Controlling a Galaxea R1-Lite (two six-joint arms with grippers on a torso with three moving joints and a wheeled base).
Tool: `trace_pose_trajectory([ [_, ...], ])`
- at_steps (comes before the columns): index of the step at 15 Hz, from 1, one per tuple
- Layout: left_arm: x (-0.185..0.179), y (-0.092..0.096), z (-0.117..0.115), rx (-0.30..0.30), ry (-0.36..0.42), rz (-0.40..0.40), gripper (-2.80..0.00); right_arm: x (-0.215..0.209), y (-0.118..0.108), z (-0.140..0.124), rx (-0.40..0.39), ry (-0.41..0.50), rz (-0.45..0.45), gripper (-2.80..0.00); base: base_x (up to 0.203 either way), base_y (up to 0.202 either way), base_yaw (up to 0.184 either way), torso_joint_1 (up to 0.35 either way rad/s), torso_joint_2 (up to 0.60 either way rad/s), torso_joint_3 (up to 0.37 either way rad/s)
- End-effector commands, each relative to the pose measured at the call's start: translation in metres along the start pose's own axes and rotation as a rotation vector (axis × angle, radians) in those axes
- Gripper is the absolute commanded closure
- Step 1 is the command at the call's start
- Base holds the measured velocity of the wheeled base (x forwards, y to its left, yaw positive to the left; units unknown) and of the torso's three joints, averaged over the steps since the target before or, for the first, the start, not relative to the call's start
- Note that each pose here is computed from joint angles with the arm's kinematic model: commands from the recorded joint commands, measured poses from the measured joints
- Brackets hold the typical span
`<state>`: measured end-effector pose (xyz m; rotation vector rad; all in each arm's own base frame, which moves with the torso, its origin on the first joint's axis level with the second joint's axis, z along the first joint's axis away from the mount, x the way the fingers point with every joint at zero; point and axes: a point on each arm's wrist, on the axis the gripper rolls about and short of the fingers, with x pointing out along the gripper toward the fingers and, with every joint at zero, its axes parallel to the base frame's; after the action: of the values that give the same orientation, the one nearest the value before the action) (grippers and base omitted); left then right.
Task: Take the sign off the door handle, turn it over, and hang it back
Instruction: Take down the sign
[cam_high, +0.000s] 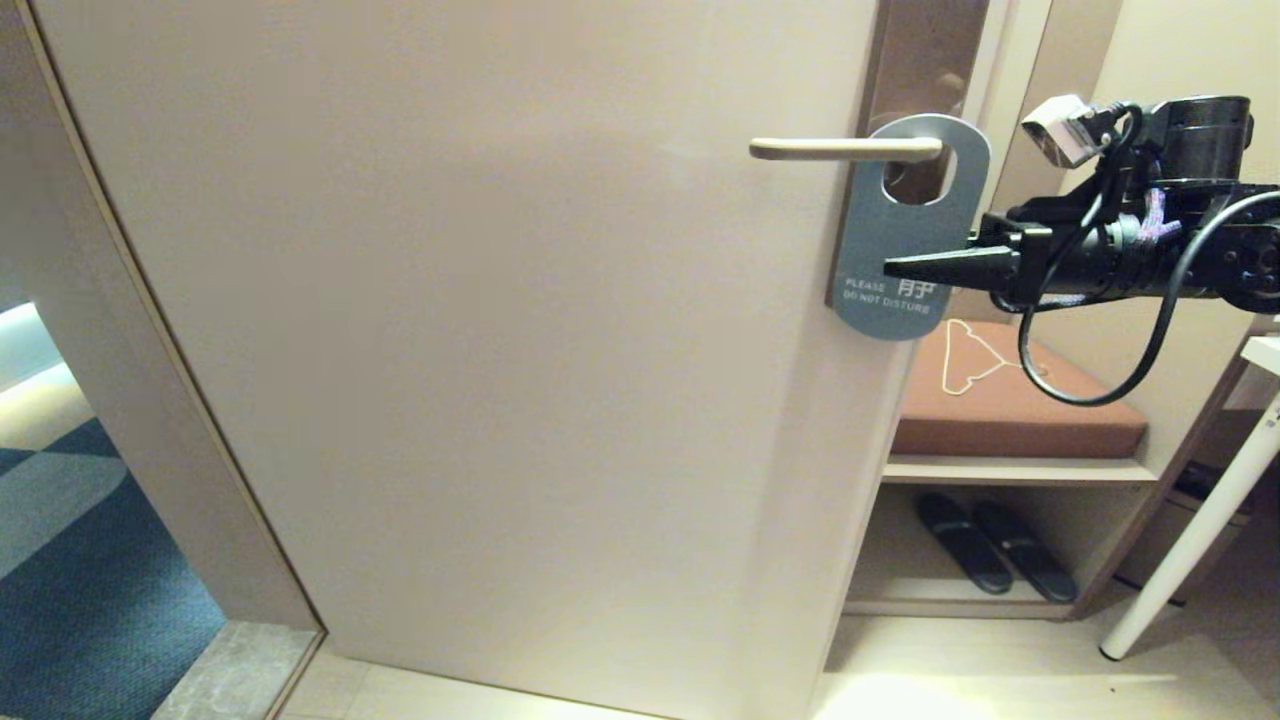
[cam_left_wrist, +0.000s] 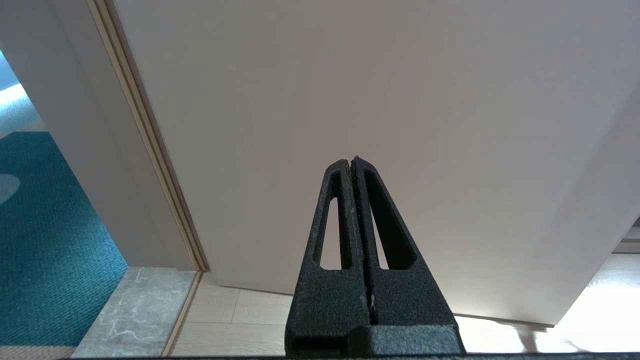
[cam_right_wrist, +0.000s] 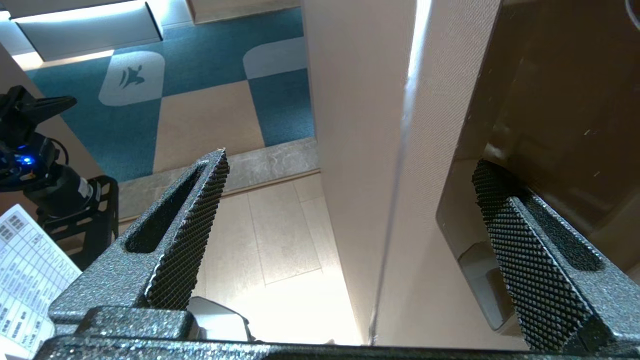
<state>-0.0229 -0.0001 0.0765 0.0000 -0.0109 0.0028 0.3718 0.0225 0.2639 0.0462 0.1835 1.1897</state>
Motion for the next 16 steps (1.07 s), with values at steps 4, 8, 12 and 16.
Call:
trace_pose_trajectory([
  [4,0.0001,0.0000,0.0001,0.000,0.000,0.000,0.00,0.0003,-0.0019,-0.0010,0.002,0.000,0.005,0.00,0.000,0.000,0.000,0.000,0.00,0.000],
  [8,0.0001,0.0000,0.0001,0.000,0.000,0.000,0.00,0.0000,-0.0011,-0.0013,0.000,0.000,0.005,0.00,0.000,0.000,0.000,0.000,0.00,0.000],
  [12,0.0001,0.0000,0.0001,0.000,0.000,0.000,0.00,-0.0009,0.0009,-0.0016,-0.002,0.001,0.006,0.00,0.000,0.000,0.000,0.000,0.00,0.000],
  [16,0.0001,0.0000,0.0001,0.000,0.000,0.000,0.00,-0.0020,0.0035,-0.0005,-0.006,0.000,0.005,0.00,0.000,0.000,0.000,0.000,0.00,0.000],
])
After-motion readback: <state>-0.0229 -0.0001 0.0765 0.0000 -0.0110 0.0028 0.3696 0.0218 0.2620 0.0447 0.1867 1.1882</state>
